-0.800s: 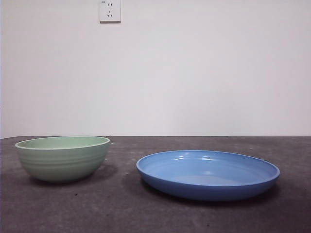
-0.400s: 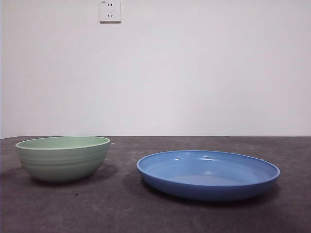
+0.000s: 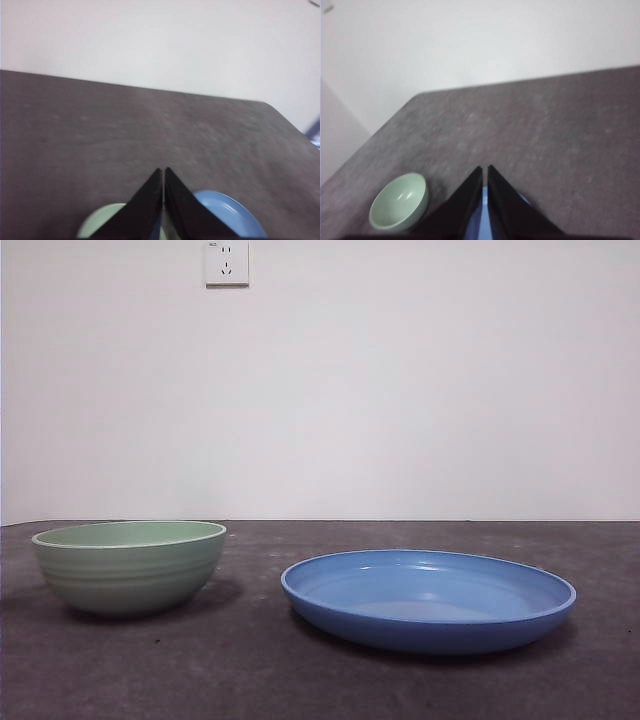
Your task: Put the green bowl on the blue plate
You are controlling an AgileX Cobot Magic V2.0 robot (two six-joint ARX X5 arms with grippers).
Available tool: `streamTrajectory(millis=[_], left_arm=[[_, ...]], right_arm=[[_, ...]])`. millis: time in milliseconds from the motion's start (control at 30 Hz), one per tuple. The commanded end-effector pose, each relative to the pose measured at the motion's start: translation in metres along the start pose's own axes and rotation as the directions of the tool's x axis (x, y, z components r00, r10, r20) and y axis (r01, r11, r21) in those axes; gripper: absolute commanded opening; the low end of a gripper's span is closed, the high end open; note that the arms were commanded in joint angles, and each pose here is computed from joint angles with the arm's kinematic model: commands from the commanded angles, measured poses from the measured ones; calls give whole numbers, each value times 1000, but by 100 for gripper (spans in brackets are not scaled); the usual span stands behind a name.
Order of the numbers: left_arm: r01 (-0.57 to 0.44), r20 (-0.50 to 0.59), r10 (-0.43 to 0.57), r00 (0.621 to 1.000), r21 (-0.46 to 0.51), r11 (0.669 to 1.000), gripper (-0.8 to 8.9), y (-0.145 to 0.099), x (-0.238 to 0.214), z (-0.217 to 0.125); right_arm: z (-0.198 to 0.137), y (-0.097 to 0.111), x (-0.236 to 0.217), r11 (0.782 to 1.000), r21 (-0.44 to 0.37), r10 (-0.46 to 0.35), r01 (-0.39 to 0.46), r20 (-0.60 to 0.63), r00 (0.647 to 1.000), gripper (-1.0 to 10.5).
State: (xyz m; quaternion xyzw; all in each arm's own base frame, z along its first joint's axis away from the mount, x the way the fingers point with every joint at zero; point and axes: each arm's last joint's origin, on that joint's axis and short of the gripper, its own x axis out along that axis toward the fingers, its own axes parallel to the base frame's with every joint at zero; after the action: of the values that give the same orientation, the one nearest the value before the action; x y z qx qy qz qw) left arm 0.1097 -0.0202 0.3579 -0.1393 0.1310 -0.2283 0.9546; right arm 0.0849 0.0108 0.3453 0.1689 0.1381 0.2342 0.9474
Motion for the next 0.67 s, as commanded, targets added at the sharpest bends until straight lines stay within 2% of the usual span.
streamTrajectory(millis=[33,200,400,533,667], left_arm=[[60,-26,-59,998,3,998,9,-5,2,10],[130,-122,-128,984,3,992,9,-11,7,16],[180,-210,-169,963,32,983,9,-20,9,21],[204,-223,-190,956,39,978,9,-23,9,20],[206,-223,-193,956,40,978,15,-23,8,20]], right_arm=[[13,8,2,998,-47,51,-51,-8,999,14],[24,19,7,986,-80,138,-144,-71,988,14],[26,32,11,962,-118,220,-247,-203,954,14],[22,35,11,947,-142,245,-289,-267,932,14],[20,36,11,945,-138,248,-296,-286,926,14]])
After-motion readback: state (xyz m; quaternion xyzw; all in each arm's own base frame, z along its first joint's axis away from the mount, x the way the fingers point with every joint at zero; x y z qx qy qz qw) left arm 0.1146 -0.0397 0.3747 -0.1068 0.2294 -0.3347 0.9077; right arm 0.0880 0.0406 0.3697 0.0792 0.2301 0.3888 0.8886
